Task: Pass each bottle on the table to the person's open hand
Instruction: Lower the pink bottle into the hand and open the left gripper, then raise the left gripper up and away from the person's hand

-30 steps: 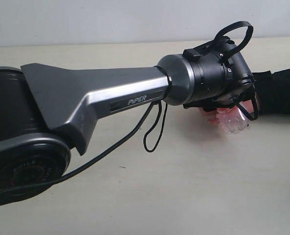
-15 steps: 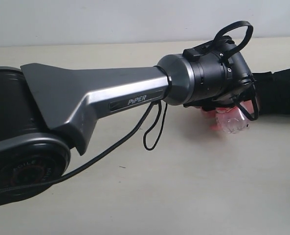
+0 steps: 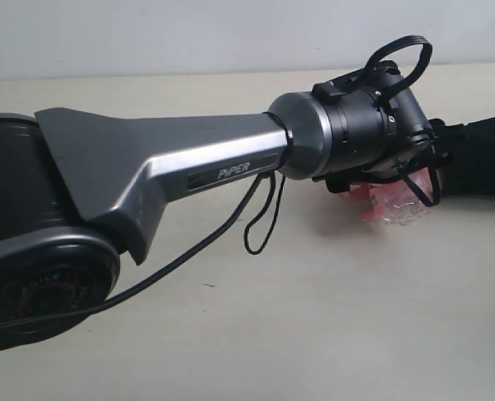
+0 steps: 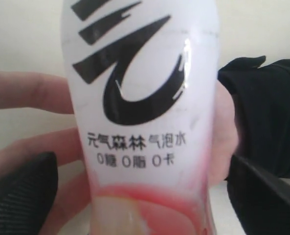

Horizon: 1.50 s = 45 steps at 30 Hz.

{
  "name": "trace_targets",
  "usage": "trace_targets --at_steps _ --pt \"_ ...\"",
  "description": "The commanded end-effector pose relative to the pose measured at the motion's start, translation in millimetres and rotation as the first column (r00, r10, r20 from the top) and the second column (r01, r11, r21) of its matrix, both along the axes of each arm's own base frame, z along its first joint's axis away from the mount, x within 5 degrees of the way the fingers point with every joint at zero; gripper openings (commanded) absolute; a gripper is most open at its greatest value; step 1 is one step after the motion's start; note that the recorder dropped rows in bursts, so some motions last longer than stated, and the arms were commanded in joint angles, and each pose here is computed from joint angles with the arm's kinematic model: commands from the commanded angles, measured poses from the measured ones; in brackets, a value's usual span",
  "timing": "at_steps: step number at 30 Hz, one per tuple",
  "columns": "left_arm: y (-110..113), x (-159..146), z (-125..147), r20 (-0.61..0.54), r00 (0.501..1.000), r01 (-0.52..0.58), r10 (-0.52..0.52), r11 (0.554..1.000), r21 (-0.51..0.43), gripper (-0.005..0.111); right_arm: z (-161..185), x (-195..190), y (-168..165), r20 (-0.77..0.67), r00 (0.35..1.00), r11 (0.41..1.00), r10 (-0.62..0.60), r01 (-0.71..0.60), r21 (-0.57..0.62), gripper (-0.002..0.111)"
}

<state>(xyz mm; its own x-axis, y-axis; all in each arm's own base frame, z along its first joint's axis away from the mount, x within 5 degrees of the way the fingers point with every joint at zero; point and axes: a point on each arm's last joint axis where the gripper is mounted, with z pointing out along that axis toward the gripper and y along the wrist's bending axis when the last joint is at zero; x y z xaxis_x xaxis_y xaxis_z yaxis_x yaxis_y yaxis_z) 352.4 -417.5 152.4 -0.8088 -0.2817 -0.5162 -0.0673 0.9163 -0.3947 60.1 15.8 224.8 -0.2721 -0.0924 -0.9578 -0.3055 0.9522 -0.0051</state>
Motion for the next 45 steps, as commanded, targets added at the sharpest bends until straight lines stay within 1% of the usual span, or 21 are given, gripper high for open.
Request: trace_targets --at_steps 1,4,8,9,13,17,19,20,22,26,27,28,29,30,31,33,36,38,41,42,45 --pt "6.2 0.7 12.4 0.016 1.000 0.021 -0.022 0.998 0.066 0.090 -0.9 -0.1 -0.1 0.007 1.000 1.000 0.002 -0.002 -0.005 0.000" --pt "14.1 1.1 23.1 -0.003 1.000 0.001 0.000 0.996 0.094 0.090 -0.9 -0.1 -0.1 0.007 1.000 1.000 0.002 -0.002 -0.005 0.000" --pt "13.7 -2.9 44.2 0.009 0.998 0.067 -0.068 0.995 0.077 0.090 -0.9 -0.1 -0.1 0.007 1.000 1.000 0.002 -0.002 -0.005 0.000" --pt "14.1 -4.0 52.0 0.016 0.997 0.073 -0.074 0.995 0.064 0.090 -0.9 -0.1 -0.1 0.007 1.000 1.000 0.002 -0.002 -0.005 0.000" --pt "19.0 -7.7 77.4 0.044 0.994 0.095 -0.098 0.994 0.062 0.090 -0.9 -0.1 -0.1 0.007 1.000 1.000 0.002 -0.002 -0.005 0.000" --pt "28.3 -13.5 104.0 0.061 0.991 0.116 -0.122 0.989 0.096 0.090 -0.9 -0.1 -0.1 0.007 1.000 1.000 0.002 -0.002 -0.005 0.000" --pt "32.9 -16.6 117.5 0.076 0.986 0.139 -0.149 0.983 0.118 0.087 -0.9 -0.1 -0.1 0.007 1.000 1.000 0.002 -0.002 -0.005 0.000" --pt "35.3 -18.5 125.7 0.088 0.982 0.156 -0.168 0.979 0.128 0.082 -0.9 -0.1 -0.1 0.007 1.000 1.000 0.002 -0.002 -0.005 0.000" --pt "41.8 -23.2 138.2 0.082 0.979 0.174 -0.189 0.972 0.159 0.067 -0.9 -0.1 -0.1 0.007 1.000 1.000 0.002 -0.002 -0.005 0.000" --pt "63.5 -35.5 156.0 -0.009 0.991 0.129 -0.131 0.959 0.253 0.022 -0.9 -0.1 -0.1 0.007 1.000 1.000 0.002 -0.002 -0.005 0.000" --pt "69.1 -38.5 159.6 -0.029 0.991 0.134 -0.131 0.947 0.293 0.007 -0.9 -0.1 -0.1 0.007 1.000 1.000 0.002 -0.002 -0.005 0.000" --pt "71.4 -41.2 163.6 -0.033 0.988 0.154 -0.152 0.936 0.317 0.001 -0.9 -0.1 -0.1 0.007 1.000 1.000 0.002 -0.002 -0.005 0.000" --pt "71.9 -42.6 167.0 -0.024 0.983 0.180 -0.182 0.925 0.335 0.001 -0.9 -0.1 -0.1 0.007 1.000 1.000 0.002 -0.002 -0.005 0.000" --pt "72.1 -45.1 170.3 -0.016 0.972 0.224 -0.235 0.902 0.369 0.001 -0.9 -0.1 -0.1 0.007 1.000 1.000 0.002 -0.002 -0.005 0.000" --pt "72.6 -50.7 172.4 -0.033 0.958 0.277 -0.286 0.883 0.379 0.001 -0.9 -0.1 -0.1 0.007 1.000 1.000 0.002 -0.002 -0.005 0.000" --pt "74.1 -62.0 174.2 -0.048 0.946 0.313 -0.320 0.865 0.393 0.000 -0.9 -0.1 -0.1 0.007 1.000 1.000 0.002 -0.002 -0.005 0.000" --pt "81.5 -78.8 179.3 -0.053 0.926 0.357 -0.374 0.821 0.446 0.000 -1.0 -0.1 -0.2 0.006 1.000 1.000 0.001 -0.001 -0.006 0.000" --pt "91.9 -88.0 182.3 -0.051 0.922 0.359 -0.384 0.797 0.485 0.000 -1.0 -0.1 -0.2 0.006 1.000 1.000 0.001 -0.001 -0.006 0.000" --pt "118.4 -104.0 186.5 -0.060 0.921 0.355 -0.384 0.769 0.533 0.000 -1.0 -0.1 -0.2 0.006 1.000 1.000 0.001 -0.001 -0.006 0.000" --pt "128.8 -112.4 187.6 -0.059 0.917 0.363 -0.394 0.765 0.532 0.000 -1.0 -0.1 -0.2 0.006 1.000 1.000 0.001 -0.001 -0.006 0.000" --pt "156.0 -141.6 190.6 0.020 0.880 0.406 -0.475 0.773 0.487 0.000 -1.0 -0.1 -0.2 0.006 1.000 1.000 0.001 -0.001 -0.006 0.000"
